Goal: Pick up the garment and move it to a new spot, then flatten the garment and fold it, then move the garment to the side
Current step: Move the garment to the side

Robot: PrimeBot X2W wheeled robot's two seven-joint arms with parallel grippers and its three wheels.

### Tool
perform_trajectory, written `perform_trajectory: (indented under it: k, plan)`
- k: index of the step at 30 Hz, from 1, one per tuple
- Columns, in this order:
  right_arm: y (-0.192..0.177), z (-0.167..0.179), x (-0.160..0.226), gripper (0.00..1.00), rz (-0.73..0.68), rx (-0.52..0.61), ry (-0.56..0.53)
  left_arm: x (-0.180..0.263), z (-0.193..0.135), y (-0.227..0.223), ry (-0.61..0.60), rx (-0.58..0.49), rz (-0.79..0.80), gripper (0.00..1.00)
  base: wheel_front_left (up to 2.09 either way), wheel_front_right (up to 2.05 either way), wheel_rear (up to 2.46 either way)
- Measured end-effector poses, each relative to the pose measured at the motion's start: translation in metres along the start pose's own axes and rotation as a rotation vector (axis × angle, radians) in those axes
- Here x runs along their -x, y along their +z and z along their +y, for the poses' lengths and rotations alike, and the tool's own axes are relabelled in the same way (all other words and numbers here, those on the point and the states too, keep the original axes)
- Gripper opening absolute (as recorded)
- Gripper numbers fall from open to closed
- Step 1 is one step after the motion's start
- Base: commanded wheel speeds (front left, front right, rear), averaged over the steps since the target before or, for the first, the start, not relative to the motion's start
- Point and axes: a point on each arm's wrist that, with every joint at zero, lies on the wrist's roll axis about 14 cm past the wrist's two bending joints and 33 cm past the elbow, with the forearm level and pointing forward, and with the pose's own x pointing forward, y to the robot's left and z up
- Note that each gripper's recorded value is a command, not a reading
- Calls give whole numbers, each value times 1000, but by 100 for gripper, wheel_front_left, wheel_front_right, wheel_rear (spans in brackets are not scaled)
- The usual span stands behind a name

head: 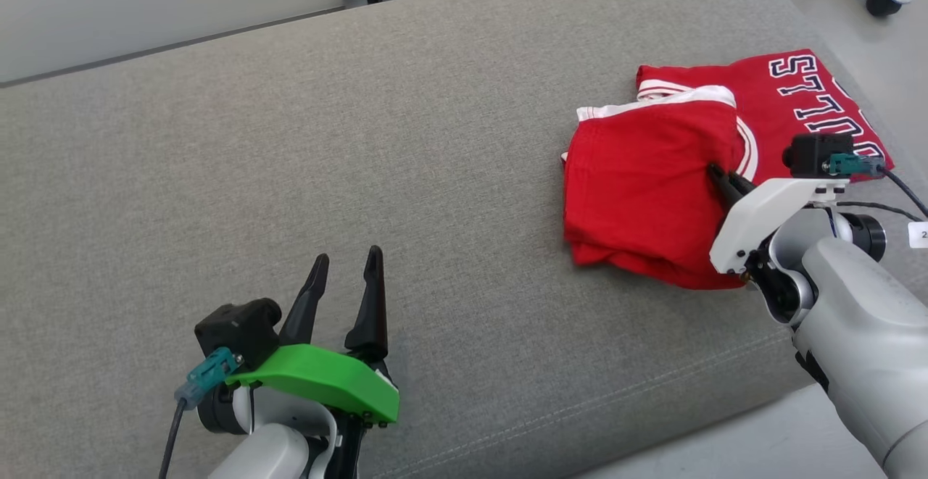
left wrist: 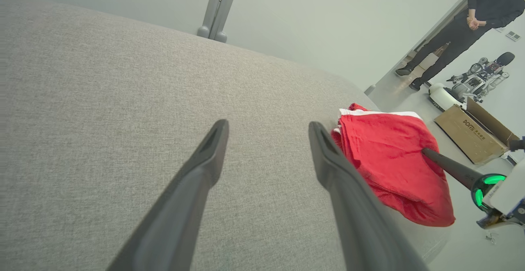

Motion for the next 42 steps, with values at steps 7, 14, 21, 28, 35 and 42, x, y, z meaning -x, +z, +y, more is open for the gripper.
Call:
perform_trajectory:
  k: [7, 14, 21, 28, 35, 42]
  plan:
    - [24, 13, -16, 0, -14, 76, 42, 3, 12, 5, 31, -3, -14, 100, 0, 0, 0]
    - [55, -3, -19, 0, 13, 218, 30, 2, 12, 6, 32, -10, -11, 100, 0, 0, 0]
    - [79, -16, -19, 0, 57, 316, 22, -4, 16, 0, 30, -19, 22, 100, 0, 0, 0]
    - [78, -29, -25, 0, 122, 351, 8, -16, 20, -2, 15, -41, 50, 100, 0, 0, 0]
    - [72, -54, -37, 0, 191, 393, -41, -25, 29, -8, 14, -57, 85, 100, 0, 0, 0]
    - [62, -69, -55, 0, 224, 424, -74, -28, 45, -15, 45, -69, 119, 100, 0, 0, 0]
